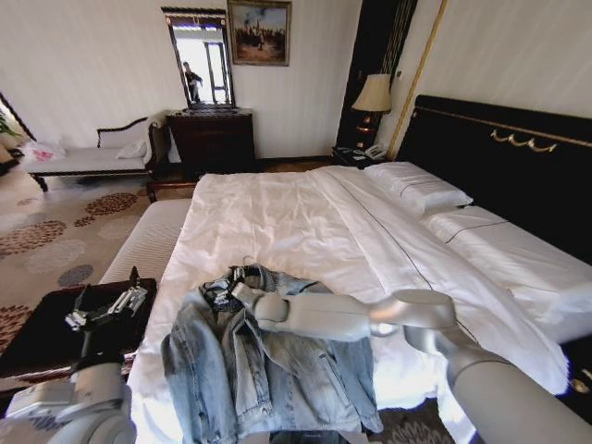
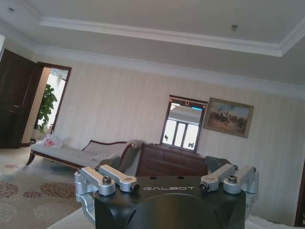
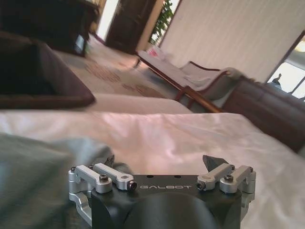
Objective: Pick up the clothes from the bed and hang them on the clothes hanger.
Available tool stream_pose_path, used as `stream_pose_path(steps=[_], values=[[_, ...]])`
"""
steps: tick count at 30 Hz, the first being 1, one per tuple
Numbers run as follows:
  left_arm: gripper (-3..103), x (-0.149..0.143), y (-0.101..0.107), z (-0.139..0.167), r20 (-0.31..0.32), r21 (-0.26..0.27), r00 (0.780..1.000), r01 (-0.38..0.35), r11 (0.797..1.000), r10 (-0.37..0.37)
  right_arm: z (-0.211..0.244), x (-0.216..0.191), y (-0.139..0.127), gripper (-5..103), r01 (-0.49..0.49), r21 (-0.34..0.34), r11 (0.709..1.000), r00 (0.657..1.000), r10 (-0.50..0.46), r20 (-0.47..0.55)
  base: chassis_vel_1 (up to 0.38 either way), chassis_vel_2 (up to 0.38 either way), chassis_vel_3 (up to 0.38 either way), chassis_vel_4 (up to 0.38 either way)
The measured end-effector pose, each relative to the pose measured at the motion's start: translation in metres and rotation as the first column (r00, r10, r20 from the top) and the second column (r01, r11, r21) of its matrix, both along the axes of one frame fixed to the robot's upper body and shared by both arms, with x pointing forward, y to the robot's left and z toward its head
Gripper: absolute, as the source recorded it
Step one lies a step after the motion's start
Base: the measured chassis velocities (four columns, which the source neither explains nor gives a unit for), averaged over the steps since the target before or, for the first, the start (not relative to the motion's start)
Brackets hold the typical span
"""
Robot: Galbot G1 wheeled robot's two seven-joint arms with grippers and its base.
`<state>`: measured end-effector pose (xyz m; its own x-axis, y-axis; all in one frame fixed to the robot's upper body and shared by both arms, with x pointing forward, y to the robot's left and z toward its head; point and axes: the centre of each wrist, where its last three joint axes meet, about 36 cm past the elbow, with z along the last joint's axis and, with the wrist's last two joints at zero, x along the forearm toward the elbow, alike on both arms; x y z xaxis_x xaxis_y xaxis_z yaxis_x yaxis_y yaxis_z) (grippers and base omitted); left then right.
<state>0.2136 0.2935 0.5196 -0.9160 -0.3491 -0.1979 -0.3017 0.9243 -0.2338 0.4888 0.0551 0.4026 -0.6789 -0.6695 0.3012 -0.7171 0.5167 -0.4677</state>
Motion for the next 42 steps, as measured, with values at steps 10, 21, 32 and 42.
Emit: stream_pose_path(steps=[10,21,32,42], values=[[100,0.003,0.0,0.001,0.011,-0.005,1.0,0.003,1.0,-0.003,-0.045,0.058,0.005,100,0.16,-0.262,0.952,0.956,-0.082,0.282,0.0,0.0,0.0,0.0],[100,0.005,0.0,0.003,0.023,-0.001,1.0,0.006,1.0,-0.006,-0.077,0.075,-0.015,100,0.16,-0.425,0.891,0.95,-0.023,0.31,0.0,0.0,0.0,0.0],[100,0.007,0.001,0.003,0.025,-0.003,1.0,0.002,1.0,-0.002,-0.106,0.062,0.004,100,0.267,-0.568,0.779,0.893,0.022,0.45,0.0,0.0,0.0,0.0],[100,0.008,0.004,0.001,0.028,-0.01,1.0,-0.004,1.0,0.004,-0.119,0.06,-0.004,100,0.351,-0.658,0.666,0.897,-0.037,0.441,0.0,0.0,0.0,0.0]])
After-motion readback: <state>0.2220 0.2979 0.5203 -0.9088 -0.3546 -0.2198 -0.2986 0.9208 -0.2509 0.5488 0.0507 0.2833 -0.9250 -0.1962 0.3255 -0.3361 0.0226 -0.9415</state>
